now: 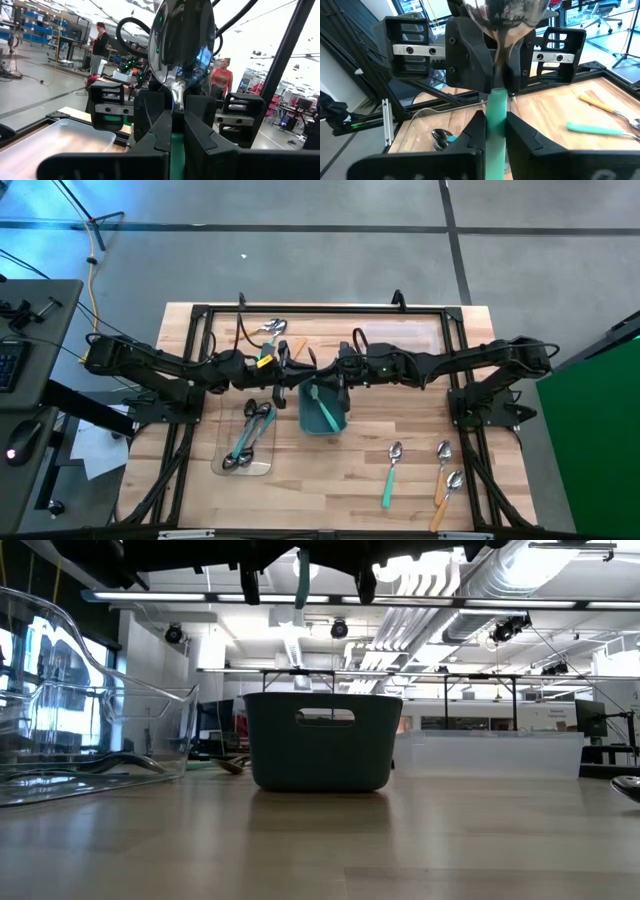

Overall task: Sort silverware by color (type)
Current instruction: Put the light blue spoon into the blue bin

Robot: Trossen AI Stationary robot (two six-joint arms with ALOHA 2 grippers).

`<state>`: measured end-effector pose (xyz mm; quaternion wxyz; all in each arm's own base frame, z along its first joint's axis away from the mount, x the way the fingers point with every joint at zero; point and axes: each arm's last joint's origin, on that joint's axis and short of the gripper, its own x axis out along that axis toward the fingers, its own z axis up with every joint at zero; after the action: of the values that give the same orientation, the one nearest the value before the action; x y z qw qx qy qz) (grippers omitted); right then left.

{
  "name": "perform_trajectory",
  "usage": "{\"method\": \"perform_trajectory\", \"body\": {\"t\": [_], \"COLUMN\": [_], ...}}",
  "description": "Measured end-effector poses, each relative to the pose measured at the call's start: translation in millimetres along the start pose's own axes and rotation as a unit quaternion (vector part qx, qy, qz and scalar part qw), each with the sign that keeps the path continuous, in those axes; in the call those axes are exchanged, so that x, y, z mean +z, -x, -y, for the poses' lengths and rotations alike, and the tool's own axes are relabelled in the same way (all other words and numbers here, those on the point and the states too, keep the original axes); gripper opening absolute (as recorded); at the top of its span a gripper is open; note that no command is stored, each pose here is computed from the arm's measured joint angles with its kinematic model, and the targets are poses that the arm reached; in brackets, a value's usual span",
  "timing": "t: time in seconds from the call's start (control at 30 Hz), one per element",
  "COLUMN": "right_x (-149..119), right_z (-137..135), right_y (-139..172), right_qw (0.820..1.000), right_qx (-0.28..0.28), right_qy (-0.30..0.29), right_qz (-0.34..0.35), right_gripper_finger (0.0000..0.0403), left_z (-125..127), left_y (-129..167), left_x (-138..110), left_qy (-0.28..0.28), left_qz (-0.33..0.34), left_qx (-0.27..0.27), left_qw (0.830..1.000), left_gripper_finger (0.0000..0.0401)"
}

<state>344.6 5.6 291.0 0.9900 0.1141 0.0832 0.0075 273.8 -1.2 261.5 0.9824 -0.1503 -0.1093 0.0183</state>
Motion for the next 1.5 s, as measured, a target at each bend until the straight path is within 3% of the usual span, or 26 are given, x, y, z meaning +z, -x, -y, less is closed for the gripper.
{"method": "perform_trajectory", "body": {"t": [0.13,0.4,0.6,0.83,1.0,1.2,1.37,1.5], "right_x": [0.0,-0.3,0.2,7.6,10.8,-7.1,-6.1,-4.8], "right_z": [0.0,-0.1,-0.3,-1.7,-6.8,-13.6,-19.8,-20.0], "right_y": [0.0,0.0,4.0,30.9,47.9,59.2,58.2,57.7], "right_qw": [1.000,1.000,1.000,0.997,0.995,0.994,0.996,0.997], "right_qx": [0.000,0.000,-0.003,-0.026,-0.053,-0.071,-0.059,-0.057], "right_qy": [0.001,0.014,0.017,0.032,0.031,0.013,0.012,0.017], "right_qz": [0.000,-0.001,-0.013,-0.066,-0.078,-0.087,-0.064,-0.057], "right_gripper_finger": [0.0032,0.0032,0.0032,0.0031,0.0031,0.0031,0.0031,0.0031], "left_z": [0.1,0.8,1.0,0.8,3.0,-0.6,-4.5,-5.8], "left_y": [0.0,0.1,6.9,39.1,71.5,106.2,117.8,117.8], "left_x": [-0.1,-1.8,-0.6,26.2,46.2,39.4,31.8,27.7], "left_qy": [0.000,0.007,0.020,0.021,0.019,0.038,0.051,0.030], "left_qz": [-0.001,-0.015,-0.066,-0.133,-0.119,-0.062,-0.040,-0.048], "left_qx": [-0.002,-0.021,-0.019,-0.021,-0.012,0.012,0.027,0.030], "left_qw": [1.000,1.000,0.997,0.991,0.993,0.997,0.998,0.998], "left_gripper_finger": [0.0017,0.0072,0.0116,0.0148,0.0145,0.0128,0.0105,0.0061]}}
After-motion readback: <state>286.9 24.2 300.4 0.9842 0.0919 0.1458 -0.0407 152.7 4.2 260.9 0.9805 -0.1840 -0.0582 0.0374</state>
